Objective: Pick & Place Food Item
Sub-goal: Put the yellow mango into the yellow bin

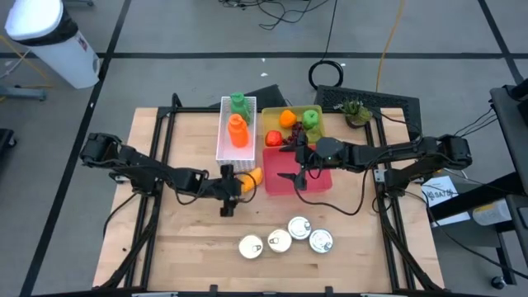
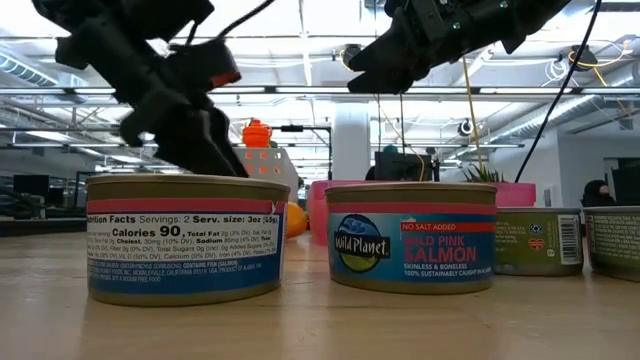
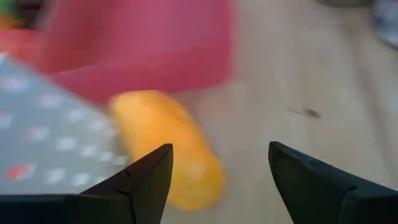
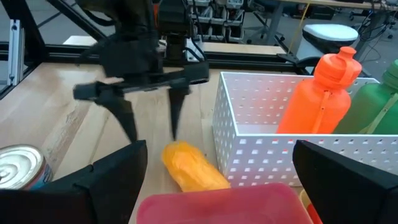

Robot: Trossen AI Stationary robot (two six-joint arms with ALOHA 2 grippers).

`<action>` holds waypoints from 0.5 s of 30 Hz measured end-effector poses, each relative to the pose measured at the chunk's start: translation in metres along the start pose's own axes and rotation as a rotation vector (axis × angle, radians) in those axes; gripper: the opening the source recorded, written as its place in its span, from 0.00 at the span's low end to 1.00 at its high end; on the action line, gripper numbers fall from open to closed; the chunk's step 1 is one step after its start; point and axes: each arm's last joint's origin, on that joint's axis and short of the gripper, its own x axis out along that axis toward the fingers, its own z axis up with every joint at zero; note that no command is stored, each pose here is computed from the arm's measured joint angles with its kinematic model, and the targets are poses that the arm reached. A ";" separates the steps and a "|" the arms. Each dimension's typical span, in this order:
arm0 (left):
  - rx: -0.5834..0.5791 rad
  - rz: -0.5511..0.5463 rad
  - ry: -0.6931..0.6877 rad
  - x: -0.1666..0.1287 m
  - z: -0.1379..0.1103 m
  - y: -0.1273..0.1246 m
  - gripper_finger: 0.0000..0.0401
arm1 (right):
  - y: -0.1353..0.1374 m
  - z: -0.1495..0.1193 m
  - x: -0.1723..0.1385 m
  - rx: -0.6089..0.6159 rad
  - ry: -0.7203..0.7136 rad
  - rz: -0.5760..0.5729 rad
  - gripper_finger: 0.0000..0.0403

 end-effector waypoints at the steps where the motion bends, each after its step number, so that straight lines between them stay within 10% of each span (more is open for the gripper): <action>1: -0.019 0.029 0.004 0.001 0.000 0.002 0.68 | 0.000 0.000 0.000 0.000 -0.001 -0.001 0.94; 15: -0.246 0.085 0.099 0.034 -0.018 0.009 0.68 | 0.000 0.000 0.000 0.003 -0.004 -0.002 0.94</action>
